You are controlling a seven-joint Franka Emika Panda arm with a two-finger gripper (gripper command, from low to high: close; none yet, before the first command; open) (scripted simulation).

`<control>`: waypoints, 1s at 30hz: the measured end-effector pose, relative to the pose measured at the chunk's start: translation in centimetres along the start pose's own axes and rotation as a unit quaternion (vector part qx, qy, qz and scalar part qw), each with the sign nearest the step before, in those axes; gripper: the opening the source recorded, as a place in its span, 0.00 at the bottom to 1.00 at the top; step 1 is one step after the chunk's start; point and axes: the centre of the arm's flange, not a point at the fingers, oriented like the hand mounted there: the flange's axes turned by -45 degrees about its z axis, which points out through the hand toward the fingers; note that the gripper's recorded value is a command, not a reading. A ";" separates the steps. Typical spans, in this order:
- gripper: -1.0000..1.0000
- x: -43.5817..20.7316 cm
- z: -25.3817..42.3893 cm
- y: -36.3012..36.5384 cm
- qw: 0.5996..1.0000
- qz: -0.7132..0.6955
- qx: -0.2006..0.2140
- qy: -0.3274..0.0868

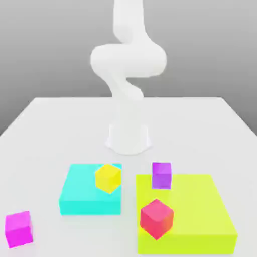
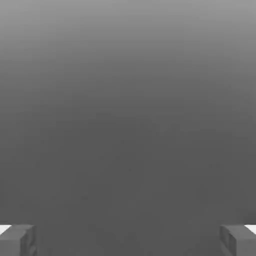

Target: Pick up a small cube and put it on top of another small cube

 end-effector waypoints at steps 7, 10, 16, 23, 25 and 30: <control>0.50 -1.1 12.9 6.0 0.986 0.128 -0.054 -0.087; 0.50 -2.7 18.0 9.0 0.973 0.183 -0.078 -0.121; 0.50 -8.0 27.1 15.5 0.930 0.292 -0.124 -0.185; 0.50 -17.5 35.6 22.9 0.856 0.417 -0.177 -0.251; 0.50 -20.6 37.7 24.4 0.831 0.448 -0.190 -0.269; 0.50 -27.2 42.5 26.6 0.795 0.491 -0.208 -0.291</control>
